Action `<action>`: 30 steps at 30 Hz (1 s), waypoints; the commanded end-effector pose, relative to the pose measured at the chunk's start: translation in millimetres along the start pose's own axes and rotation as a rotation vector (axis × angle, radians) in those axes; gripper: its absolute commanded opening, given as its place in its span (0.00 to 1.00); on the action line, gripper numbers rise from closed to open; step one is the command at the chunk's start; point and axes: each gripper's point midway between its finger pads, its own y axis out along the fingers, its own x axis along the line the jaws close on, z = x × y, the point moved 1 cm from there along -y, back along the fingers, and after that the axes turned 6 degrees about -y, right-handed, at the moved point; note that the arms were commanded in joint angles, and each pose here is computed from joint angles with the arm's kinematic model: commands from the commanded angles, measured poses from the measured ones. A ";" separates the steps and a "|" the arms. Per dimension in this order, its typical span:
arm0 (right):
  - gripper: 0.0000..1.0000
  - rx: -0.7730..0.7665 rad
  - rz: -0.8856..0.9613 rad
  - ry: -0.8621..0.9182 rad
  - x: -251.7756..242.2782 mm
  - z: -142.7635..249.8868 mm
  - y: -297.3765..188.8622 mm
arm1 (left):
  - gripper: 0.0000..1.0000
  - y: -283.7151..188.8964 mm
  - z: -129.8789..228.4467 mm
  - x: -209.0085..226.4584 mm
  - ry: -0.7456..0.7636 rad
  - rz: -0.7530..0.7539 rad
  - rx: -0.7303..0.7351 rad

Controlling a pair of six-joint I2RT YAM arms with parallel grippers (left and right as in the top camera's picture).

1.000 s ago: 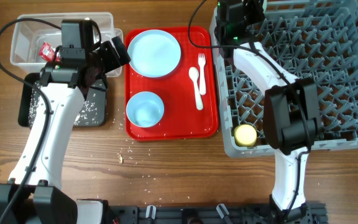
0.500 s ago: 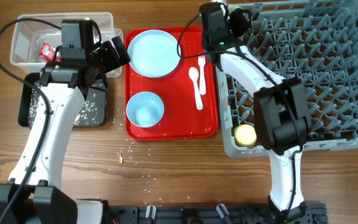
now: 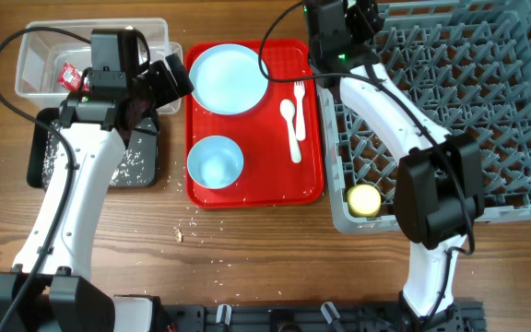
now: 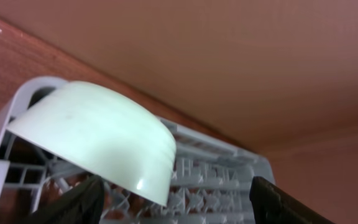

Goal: Sort waste into correct bins and load items into the dishwasher rack
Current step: 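Grasp the light-green bowl with the right gripper, then place the green bowl into the back of the dish rack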

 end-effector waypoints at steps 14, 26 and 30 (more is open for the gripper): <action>0.60 0.036 -1.198 0.477 121.4 -16.0 -156.9 | 1.00 0.4 -4.8 2.0 -0.001 -0.015 -0.016; 0.38 0.411 -1.320 0.253 264.7 47.9 -198.9 | 1.00 0.4 -4.8 2.0 -0.001 -0.015 -0.016; 0.25 0.456 -1.344 0.272 273.4 55.5 -191.2 | 1.00 0.4 -4.8 2.0 -0.001 -0.015 -0.016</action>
